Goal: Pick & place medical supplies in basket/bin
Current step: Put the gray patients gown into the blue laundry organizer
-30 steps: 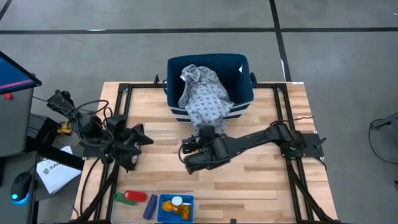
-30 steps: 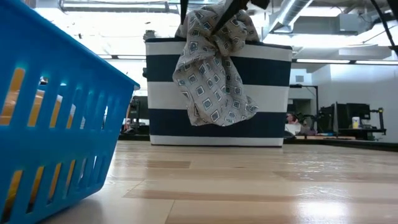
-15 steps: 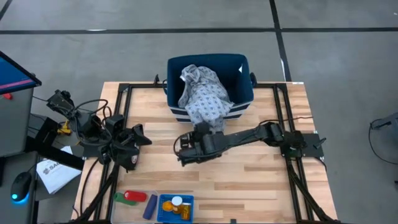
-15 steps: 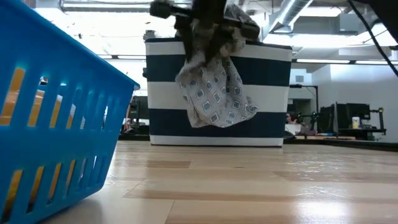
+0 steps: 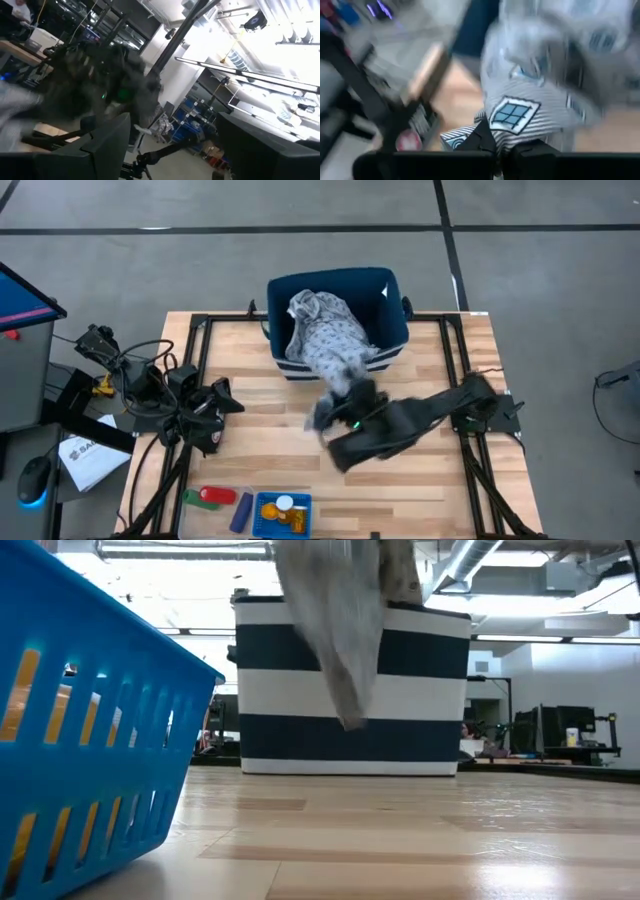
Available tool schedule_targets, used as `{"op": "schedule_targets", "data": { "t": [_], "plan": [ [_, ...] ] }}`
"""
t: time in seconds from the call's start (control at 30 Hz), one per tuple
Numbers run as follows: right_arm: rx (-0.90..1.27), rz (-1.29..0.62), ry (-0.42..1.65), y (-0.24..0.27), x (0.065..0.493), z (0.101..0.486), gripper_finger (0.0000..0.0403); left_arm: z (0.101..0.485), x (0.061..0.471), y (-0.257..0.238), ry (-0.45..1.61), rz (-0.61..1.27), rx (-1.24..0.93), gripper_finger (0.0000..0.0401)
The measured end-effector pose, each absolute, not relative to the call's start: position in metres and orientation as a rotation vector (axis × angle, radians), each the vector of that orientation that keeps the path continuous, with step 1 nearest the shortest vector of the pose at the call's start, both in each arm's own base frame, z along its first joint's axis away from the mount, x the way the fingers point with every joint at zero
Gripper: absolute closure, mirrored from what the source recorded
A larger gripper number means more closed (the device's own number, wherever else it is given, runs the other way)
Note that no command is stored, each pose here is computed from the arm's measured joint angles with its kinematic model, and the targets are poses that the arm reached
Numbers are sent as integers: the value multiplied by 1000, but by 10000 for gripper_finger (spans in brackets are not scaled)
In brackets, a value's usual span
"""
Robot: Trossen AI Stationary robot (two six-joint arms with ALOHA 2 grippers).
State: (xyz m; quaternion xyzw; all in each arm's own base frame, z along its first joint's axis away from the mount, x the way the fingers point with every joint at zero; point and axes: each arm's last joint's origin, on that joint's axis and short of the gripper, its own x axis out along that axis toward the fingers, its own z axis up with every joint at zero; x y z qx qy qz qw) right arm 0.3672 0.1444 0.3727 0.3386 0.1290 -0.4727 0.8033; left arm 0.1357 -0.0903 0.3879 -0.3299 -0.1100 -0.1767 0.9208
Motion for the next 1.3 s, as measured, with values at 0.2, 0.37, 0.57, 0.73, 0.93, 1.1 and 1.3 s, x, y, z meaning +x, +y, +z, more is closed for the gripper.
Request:
{"op": "schedule_targets", "data": {
  "t": [0.2,0.37,0.57,0.73,0.93,1.1,1.3],
  "plan": [
    [618,-1074,58,91,332,435,401,388,136,-90,-231,-357,-646,114],
    [496,-1186,22,25,327,465,402,388,136,-90,-234,-346,-639,114],
    [477,-1160,158,-56,360,458,402,388,136,-90,-235,-338,-640,114],
    [579,-1102,396,-103,399,402,402,388,136,-89,-240,-318,-632,114],
    [594,-1065,614,-126,433,340,403,388,136,-89,-243,-315,-611,114],
    [655,-1038,670,-158,447,306,403,388,136,-89,-244,-309,-613,114],
    [747,-947,567,-181,457,302,403,387,136,-89,-239,-309,-611,114]
  ]
}}
